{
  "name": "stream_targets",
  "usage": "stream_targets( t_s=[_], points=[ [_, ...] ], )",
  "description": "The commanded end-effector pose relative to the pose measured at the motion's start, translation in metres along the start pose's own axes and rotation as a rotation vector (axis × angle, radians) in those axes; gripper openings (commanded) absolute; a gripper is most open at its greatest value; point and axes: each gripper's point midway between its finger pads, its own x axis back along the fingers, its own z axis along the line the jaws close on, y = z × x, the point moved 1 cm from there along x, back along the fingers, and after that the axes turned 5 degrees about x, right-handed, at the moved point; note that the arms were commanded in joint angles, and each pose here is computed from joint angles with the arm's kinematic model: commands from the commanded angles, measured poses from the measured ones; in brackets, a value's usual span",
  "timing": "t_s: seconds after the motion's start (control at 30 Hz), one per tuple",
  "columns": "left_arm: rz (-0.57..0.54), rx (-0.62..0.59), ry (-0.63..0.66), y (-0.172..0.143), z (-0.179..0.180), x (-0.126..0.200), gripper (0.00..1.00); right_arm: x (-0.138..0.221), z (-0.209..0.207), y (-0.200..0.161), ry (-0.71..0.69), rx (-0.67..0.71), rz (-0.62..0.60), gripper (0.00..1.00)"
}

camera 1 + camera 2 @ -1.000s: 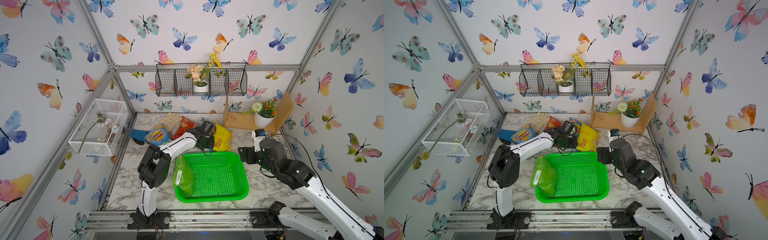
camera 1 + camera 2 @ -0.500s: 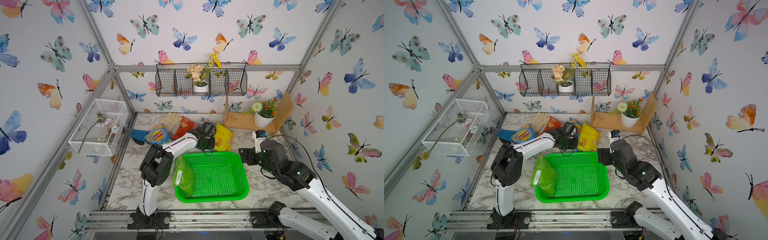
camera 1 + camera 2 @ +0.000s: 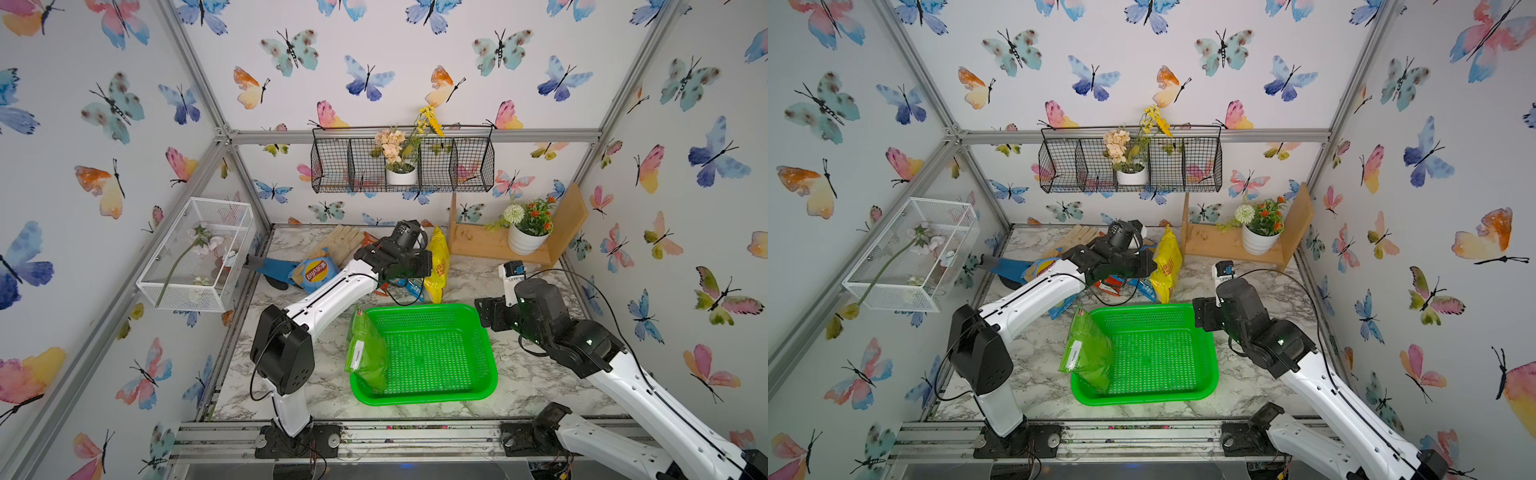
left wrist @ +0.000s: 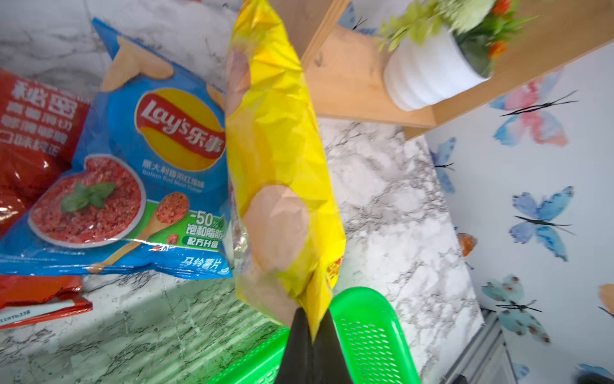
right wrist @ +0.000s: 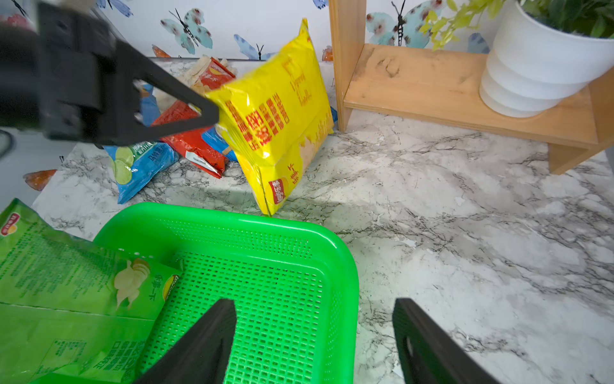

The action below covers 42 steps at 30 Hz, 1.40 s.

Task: Put the potato chips into the basket
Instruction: Pick up the potato chip from the center of the board.

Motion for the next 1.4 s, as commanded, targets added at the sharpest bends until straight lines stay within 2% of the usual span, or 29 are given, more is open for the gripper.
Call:
stream_targets(
  t_s=[0.0, 0.27, 0.6, 0.93, 1.17, 1.37],
  points=[
    [-0.053, -0.016, -0.091, 0.020, -0.030, 0.040, 0.00, -0.002, 0.012, 0.011, 0.056, 0.061, -0.010, 0.79],
    [-0.066, 0.013, -0.172, 0.024, -0.055, 0.080, 0.00, -0.006, 0.030, 0.031, 0.123, 0.166, -0.017, 0.76],
    [-0.015, 0.055, -0.203, 0.002, -0.066, 0.118, 0.00, 0.001, 0.035, 0.044, 0.139, 0.271, -0.002, 0.79],
    [0.105, 0.064, -0.294, -0.026, -0.081, 0.151, 0.00, 0.035, 0.063, 0.044, 0.352, 0.358, -0.047, 0.82],
    [0.179, 0.049, -0.372, -0.044, -0.097, 0.170, 0.00, 0.033, 0.074, 0.024, 0.444, 0.374, 0.047, 0.79],
    [0.208, 0.040, -0.426, -0.052, -0.108, 0.182, 0.00, 0.033, 0.080, 0.015, 0.488, 0.369, 0.073, 0.79]
  ],
)
